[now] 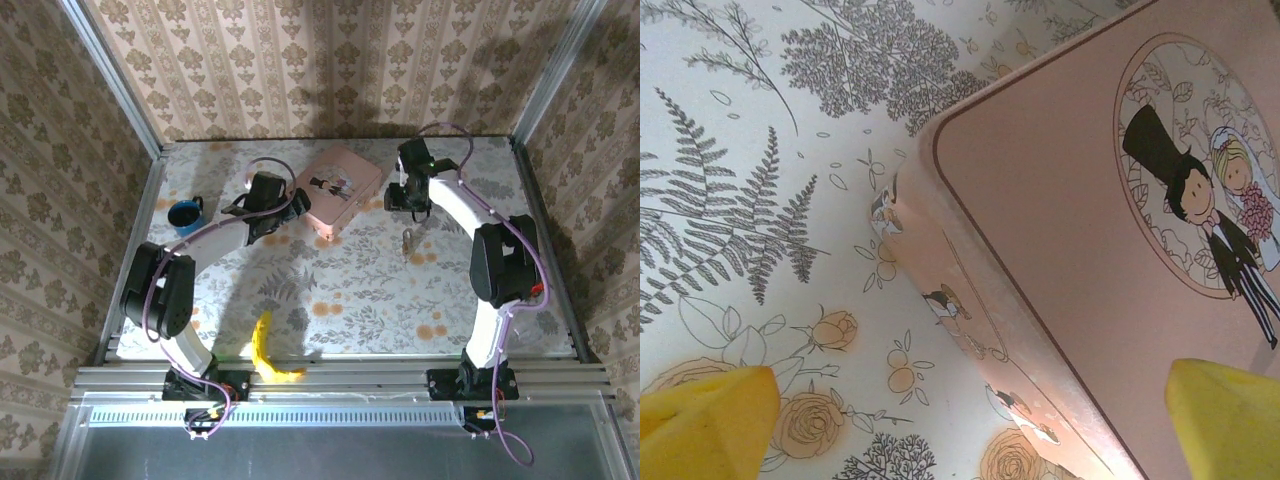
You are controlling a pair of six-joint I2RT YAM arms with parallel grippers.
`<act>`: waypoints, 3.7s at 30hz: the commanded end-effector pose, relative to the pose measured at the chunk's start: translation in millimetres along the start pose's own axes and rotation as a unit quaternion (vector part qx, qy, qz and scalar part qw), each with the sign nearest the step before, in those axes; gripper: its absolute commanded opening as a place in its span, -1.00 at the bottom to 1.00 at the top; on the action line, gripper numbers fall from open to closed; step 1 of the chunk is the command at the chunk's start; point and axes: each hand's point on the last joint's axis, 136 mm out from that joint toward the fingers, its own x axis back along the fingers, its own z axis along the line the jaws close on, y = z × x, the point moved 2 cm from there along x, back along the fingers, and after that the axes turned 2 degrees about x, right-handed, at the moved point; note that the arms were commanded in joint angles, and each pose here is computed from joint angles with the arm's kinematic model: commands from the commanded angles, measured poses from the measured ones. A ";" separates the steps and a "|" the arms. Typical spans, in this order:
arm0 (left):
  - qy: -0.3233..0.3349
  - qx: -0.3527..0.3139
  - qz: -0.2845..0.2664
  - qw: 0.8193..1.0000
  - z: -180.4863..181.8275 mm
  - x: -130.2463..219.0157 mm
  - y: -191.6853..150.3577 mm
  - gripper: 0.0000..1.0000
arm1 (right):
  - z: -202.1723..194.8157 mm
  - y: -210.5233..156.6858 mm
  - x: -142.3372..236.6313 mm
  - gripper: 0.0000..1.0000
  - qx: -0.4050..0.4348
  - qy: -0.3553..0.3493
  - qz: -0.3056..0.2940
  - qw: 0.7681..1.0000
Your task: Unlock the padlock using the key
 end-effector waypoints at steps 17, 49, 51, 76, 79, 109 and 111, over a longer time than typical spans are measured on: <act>-0.014 0.002 0.027 1.000 -16.3 -32.3 -3.7 0.62 | 38.9 130.0 -76.4 -0.07 0.005 0.171 -0.068 0.983; -0.072 0.015 0.031 0.997 -21.6 -61.3 32.1 -0.29 | 29.0 -5.6 -19.0 -0.41 -0.095 0.147 -0.044 0.984; -0.071 0.018 0.031 0.997 -19.3 -61.4 32.3 -0.27 | 25.5 -5.1 -14.5 -0.26 -0.093 0.134 -0.047 0.985; -0.011 0.038 -0.091 0.995 41.4 67.6 50.9 1.00 | -31.3 -122.1 -9.3 -0.07 -0.116 0.008 0.046 0.992; 0.001 0.034 -0.109 0.993 48.8 83.3 50.5 1.00 | -28.2 -124.9 -15.3 -0.10 -0.115 0.017 0.050 0.992; 0.026 0.043 -0.128 0.991 67.9 100.6 48.3 1.00 | 19.2 -103.1 -34.7 -0.36 -0.052 0.041 0.059 0.996; 0.026 0.044 -0.128 0.990 67.8 100.9 48.2 1.00 | 20.0 -101.1 -33.5 -0.36 -0.047 0.035 0.058 0.997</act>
